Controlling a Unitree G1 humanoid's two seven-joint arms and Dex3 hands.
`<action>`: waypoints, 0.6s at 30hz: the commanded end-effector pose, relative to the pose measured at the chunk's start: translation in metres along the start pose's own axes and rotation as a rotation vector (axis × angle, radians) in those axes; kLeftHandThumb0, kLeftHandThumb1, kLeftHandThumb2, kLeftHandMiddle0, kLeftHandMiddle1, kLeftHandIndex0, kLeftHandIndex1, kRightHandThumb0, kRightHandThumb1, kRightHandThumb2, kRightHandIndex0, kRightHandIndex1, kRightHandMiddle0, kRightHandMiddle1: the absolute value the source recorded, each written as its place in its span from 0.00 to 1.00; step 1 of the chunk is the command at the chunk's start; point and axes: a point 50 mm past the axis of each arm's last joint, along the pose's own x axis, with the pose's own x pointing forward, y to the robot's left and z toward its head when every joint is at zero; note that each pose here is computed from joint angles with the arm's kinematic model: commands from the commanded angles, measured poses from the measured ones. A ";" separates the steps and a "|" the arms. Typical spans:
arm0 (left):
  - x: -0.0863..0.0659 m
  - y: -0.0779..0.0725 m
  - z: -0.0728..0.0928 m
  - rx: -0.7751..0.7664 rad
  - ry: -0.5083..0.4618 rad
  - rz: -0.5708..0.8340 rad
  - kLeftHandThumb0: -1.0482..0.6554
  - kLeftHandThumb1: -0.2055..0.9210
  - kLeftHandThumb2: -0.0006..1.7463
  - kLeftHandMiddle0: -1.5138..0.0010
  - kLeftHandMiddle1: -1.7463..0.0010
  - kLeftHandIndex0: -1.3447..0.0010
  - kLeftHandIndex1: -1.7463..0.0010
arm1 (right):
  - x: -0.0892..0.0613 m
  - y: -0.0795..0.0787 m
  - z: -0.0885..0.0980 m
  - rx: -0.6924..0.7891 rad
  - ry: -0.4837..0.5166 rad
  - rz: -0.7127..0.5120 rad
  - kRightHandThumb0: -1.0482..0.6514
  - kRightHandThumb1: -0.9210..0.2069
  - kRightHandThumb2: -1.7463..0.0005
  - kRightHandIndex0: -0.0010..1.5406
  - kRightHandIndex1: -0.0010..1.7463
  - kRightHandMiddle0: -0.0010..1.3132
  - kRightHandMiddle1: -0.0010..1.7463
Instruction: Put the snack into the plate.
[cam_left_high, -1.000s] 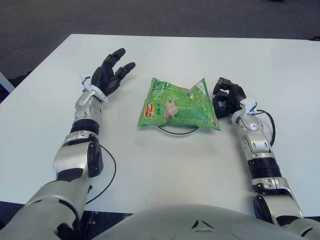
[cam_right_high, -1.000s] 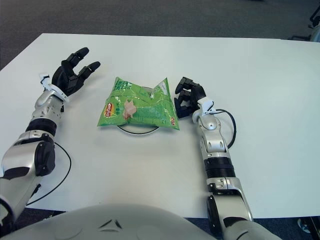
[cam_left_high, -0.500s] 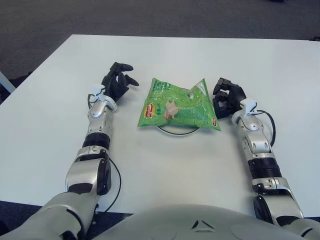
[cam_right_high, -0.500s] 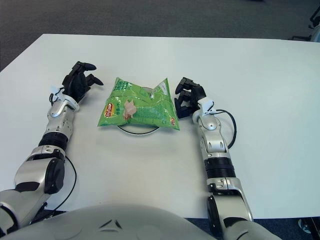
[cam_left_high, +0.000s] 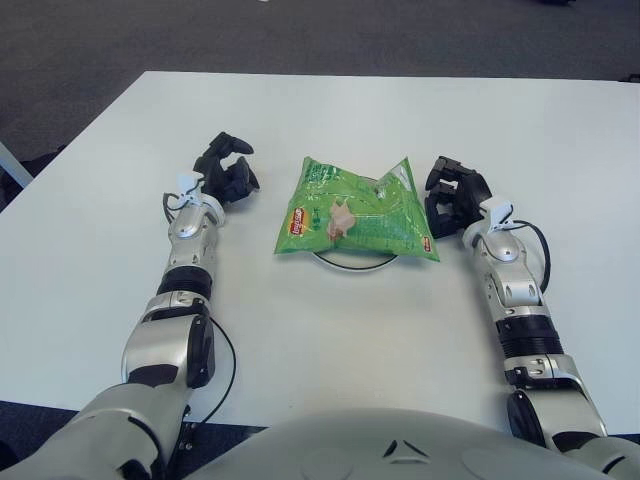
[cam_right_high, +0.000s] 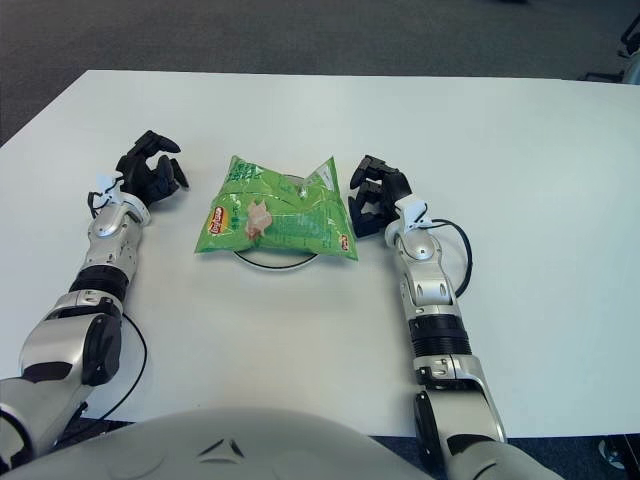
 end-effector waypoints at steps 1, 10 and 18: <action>-0.028 0.001 -0.034 -0.014 0.118 0.025 0.32 0.40 0.80 0.20 0.00 0.50 0.00 | -0.026 -0.004 -0.056 0.006 0.275 -0.012 0.61 0.88 0.00 0.58 1.00 0.53 0.98; -0.034 -0.007 -0.035 0.008 0.098 -0.044 0.30 0.35 0.84 0.15 0.00 0.47 0.00 | -0.028 -0.006 -0.055 0.079 0.231 -0.069 0.61 0.81 0.04 0.55 1.00 0.47 1.00; -0.037 -0.009 -0.037 0.005 0.116 -0.061 0.30 0.35 0.84 0.13 0.00 0.46 0.00 | -0.028 -0.010 -0.055 0.104 0.189 -0.131 0.61 0.81 0.04 0.55 1.00 0.46 1.00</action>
